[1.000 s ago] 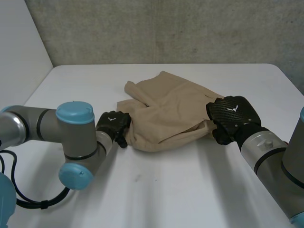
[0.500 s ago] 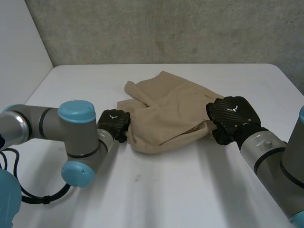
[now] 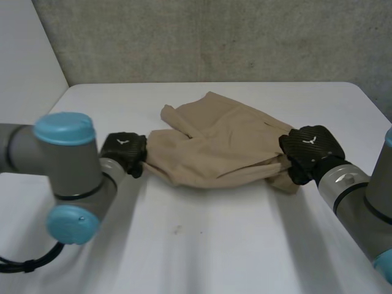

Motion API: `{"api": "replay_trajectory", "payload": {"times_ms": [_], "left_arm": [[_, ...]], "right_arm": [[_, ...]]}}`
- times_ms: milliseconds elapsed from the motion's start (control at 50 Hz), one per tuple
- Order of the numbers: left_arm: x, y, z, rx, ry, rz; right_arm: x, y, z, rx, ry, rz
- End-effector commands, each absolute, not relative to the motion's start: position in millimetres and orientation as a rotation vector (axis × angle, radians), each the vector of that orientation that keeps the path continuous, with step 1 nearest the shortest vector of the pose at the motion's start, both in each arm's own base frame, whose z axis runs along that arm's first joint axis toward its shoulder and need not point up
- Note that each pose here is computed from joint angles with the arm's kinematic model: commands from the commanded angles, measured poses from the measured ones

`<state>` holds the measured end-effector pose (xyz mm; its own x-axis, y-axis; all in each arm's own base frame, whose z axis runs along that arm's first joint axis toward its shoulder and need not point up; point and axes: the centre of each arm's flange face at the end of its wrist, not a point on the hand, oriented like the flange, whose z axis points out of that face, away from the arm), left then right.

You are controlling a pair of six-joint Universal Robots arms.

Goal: Fold the shorts.

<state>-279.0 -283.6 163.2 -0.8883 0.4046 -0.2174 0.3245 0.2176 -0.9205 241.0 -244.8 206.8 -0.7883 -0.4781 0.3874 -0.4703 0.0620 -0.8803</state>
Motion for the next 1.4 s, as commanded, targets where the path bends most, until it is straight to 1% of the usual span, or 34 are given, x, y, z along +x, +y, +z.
{"api": "replay_trajectory", "payload": {"times_ms": [20, 40, 60, 120, 140, 200, 220, 320, 460, 520, 580, 680, 740, 760, 820, 840, 900, 920, 980, 1000, 1060, 1080, 1140, 1160, 1220, 1240, 1300, 1320, 1400], "left_arm": [[-240.9, -229.1, 229.1, -0.674, -2.293, 1.884], [-239.2, -223.0, 234.7, -0.677, -2.270, 1.895], [-236.4, -210.1, 245.0, -0.685, -2.222, 1.916], [-229.7, -192.8, 263.3, -0.676, -2.150, 1.964], [-224.8, -182.7, 274.2, -0.668, -2.111, 1.998], [-218.5, -168.3, 290.4, -0.653, -2.058, 2.047], [-214.7, -159.6, 299.4, -0.645, -2.033, 2.072], [-204.6, -135.3, 320.2, -0.634, -1.973, 2.121], [-195.6, -110.5, 337.3, -0.626, -1.914, 2.160], [-192.9, -104.2, 340.3, -0.626, -1.909, 2.162], [-192.7, -102.5, 340.2, -0.634, -1.910, 2.154], [-198.5, -107.6, 330.1, -0.688, -1.923, 2.083], [-204.9, -117.4, 314.5, -0.727, -1.984, 1.992], [-209.9, -128.3, 303.0, -0.742, -2.032, 1.935], [-216.8, -145.5, 286.8, -0.757, -2.093, 1.871], [-222.0, -157.5, 276.3, -0.769, -2.122, 1.840], [-231.3, -179.7, 265.8, -0.772, -2.135, 1.827], [-238.1, -197.0, 258.4, -0.769, -2.143, 1.827], [-249.0, -223.3, 251.2, -0.765, -2.137, 1.839], [-256.5, -240.8, 246.0, -0.762, -2.136, 1.845], [-266.7, -268.8, 239.3, -0.745, -2.149, 1.865], [-276.5, -285.2, 233.2, -0.742, -2.154, 1.875], [-290.0, -309.2, 226.7, -0.737, -2.146, 1.910], [-299.5, -323.1, 220.9, -0.750, -2.135, 1.933], [-312.5, -341.8, 210.0, -0.791, -2.118, 1.972], [-321.4, -350.8, 202.6, -0.831, -2.101, 1.995], [-333.2, -360.9, 191.4, -0.892, -2.080, 2.029], [-339.0, -367.7, 182.0, -0.934, -2.071, 2.049], [-346.5, -380.5, 162.2, -1.000, -2.068, 2.087]], "right_arm": [[228.8, -246.3, 203.5, -1.105, 2.378, -1.836], [228.2, -244.9, 203.8, -1.109, 2.386, -1.825], [227.3, -240.5, 204.7, -1.121, 2.402, -1.791], [225.9, -232.1, 213.2, -1.130, 2.405, -1.766], [223.9, -224.9, 222.5, -1.130, 2.397, -1.765], [220.3, -215.0, 235.3, -1.130, 2.391, -1.773], [217.9, -208.5, 244.6, -1.131, 2.381, -1.788], [211.3, -190.1, 267.4, -1.194, 2.331, -1.845], [200.6, -156.2, 299.8, -1.316, 2.287, -1.896], [195.7, -148.0, 312.5, -1.345, 2.268, -1.941], [193.1, -146.2, 313.6, -1.374, 2.279, -1.926], [188.7, -153.3, 303.1, -1.415, 2.314, -1.864], [188.6, -165.5, 287.5, -1.442, 2.354, -1.773], [189.1, -177.7, 273.6, -1.461, 2.391, -1.677], [191.8, -195.0, 254.7, -1.475, 2.418, -1.563], [193.9, -204.8, 245.3, -1.474, 2.428, -1.520], [197.3, -219.5, 236.6, -1.476, 2.436, -1.500], [198.8, -229.8, 234.2, -1.470, 2.441, -1.512], [201.1, -247.1, 226.4, -1.455, 2.458, -1.512], [202.6, -259.6, 220.6, -1.446, 2.471, -1.517], [204.9, -279.3, 215.1, -1.420, 2.484, -1.551], [208.8, -289.6, 211.6, -1.409, 2.483, -1.574], [221.3, -307.9, 203.4, -1.400, 2.469, -1.633], [224.8, -312.5, 200.3, -1.401, 2.466, -1.650], [235.9, -330.3, 191.7, -1.401, 2.440, -1.741], [238.4, -334.4, 189.3, -1.402, 2.429, -1.767], [243.3, -352.6, 177.4, -1.383, 2.401, -1.869], [244.0, -356.6, 173.4, -1.379, 2.397, -1.888], [251.4, -367.5, 158.3, -1.375, 2.367, -1.964]]}}
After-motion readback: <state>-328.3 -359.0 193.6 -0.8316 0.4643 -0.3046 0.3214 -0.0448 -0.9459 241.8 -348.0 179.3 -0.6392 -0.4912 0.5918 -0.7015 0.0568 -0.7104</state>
